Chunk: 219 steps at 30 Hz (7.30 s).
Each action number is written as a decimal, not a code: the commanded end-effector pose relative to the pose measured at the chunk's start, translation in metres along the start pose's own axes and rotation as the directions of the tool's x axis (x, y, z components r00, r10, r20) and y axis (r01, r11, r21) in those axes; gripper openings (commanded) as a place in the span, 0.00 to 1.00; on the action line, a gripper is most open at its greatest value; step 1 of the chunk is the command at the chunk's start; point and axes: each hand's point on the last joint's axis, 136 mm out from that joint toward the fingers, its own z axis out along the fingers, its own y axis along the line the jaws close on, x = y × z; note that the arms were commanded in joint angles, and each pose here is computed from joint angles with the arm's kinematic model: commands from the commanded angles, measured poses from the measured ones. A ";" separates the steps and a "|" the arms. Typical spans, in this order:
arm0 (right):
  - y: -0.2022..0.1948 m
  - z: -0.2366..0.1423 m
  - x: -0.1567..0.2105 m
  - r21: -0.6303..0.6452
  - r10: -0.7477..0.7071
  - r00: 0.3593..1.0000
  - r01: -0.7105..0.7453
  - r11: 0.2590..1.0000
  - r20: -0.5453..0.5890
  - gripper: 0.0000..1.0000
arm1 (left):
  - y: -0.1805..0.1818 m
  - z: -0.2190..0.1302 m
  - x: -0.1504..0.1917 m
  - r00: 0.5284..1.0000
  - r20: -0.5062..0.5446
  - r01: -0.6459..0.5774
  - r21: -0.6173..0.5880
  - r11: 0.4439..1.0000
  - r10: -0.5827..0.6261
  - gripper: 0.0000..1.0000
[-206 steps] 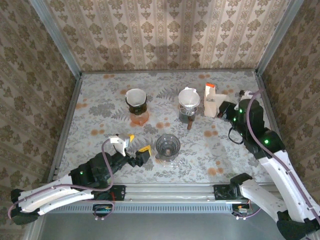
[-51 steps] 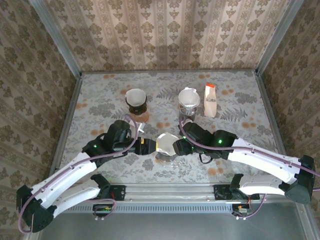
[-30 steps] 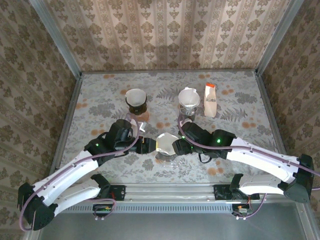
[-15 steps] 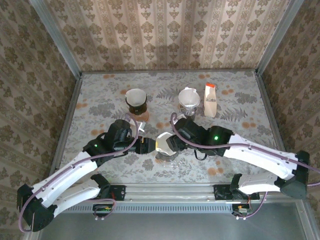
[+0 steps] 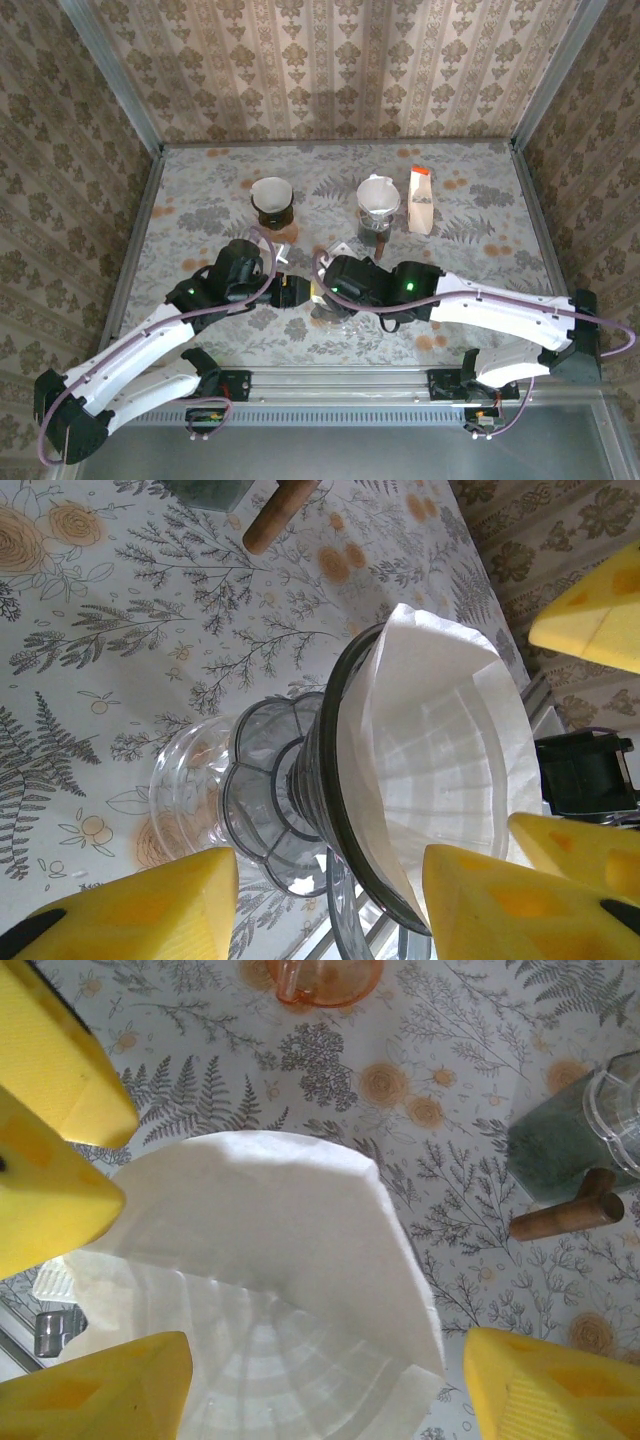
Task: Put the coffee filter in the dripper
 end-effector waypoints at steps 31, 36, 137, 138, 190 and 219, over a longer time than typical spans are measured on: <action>-0.003 -0.003 -0.006 0.054 -0.047 0.998 0.046 0.998 0.028 0.71 | 0.005 -0.003 0.005 1.000 0.005 0.019 -0.002 1.000 -0.019 0.51; 0.012 -0.005 -0.003 -0.018 -0.083 0.996 0.084 0.996 0.037 0.72 | 0.007 -0.003 0.005 1.000 0.003 0.021 -0.005 1.000 -0.021 0.52; -0.022 -0.020 -0.006 -0.101 0.112 0.987 -0.100 0.990 0.118 0.79 | 0.010 0.002 0.002 0.998 0.027 0.055 0.014 0.998 -0.055 0.55; -0.009 -0.026 -0.009 -0.146 0.078 0.986 -0.056 0.988 0.147 0.79 | 0.010 0.002 0.002 0.998 0.027 0.057 0.014 0.998 -0.057 0.56; 0.063 -0.016 -0.004 -0.462 0.023 0.998 0.008 0.887 0.061 0.77 | 0.010 0.003 0.002 0.997 0.033 0.070 0.021 0.997 -0.071 0.55; -0.032 0.010 0.024 0.006 0.229 0.973 -0.229 0.973 -0.004 0.20 | 0.012 0.006 0.002 0.997 0.028 0.070 0.021 0.997 -0.071 0.56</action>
